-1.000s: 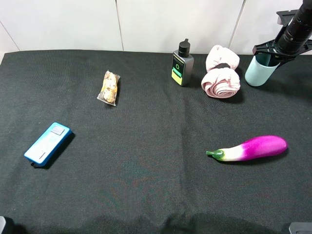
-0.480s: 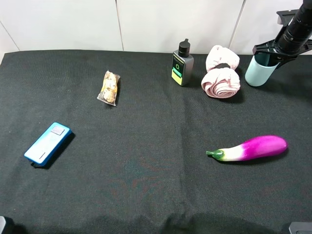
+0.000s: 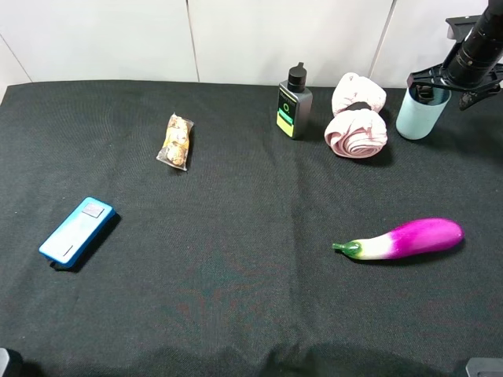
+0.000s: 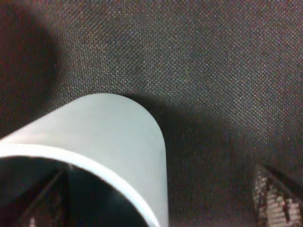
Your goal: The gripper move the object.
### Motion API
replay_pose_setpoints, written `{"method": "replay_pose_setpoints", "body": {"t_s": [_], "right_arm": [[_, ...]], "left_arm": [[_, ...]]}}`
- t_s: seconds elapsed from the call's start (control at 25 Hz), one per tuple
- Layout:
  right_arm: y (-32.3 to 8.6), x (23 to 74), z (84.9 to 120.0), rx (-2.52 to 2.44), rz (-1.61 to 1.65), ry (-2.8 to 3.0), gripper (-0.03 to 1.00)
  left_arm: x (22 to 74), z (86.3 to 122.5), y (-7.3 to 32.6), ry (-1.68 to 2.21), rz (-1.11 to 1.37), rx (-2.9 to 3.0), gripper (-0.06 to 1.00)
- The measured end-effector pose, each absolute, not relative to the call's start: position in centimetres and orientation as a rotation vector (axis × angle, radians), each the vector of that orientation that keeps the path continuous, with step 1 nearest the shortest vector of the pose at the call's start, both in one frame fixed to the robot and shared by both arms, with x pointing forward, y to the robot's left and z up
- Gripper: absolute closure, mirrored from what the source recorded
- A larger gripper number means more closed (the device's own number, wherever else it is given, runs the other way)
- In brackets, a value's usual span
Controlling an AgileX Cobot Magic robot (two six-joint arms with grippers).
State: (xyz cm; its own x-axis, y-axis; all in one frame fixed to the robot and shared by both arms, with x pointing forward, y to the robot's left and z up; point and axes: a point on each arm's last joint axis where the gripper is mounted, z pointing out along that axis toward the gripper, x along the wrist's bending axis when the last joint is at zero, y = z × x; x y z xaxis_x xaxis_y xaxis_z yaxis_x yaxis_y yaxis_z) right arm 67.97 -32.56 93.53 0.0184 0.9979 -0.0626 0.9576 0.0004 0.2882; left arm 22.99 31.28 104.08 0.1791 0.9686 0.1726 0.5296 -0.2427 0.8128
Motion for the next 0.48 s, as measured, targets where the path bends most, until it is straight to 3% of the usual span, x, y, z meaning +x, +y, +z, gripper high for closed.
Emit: {"method": "replay_pose_setpoints", "body": {"t_s": [0.48], "right_arm": [[-32.5, 67.8, 95.0, 2.034, 0.264, 2.008, 0.36]], "left_arm": [[23.0, 104.1, 31.3, 1.408, 0.941, 1.859, 0.01]]}}
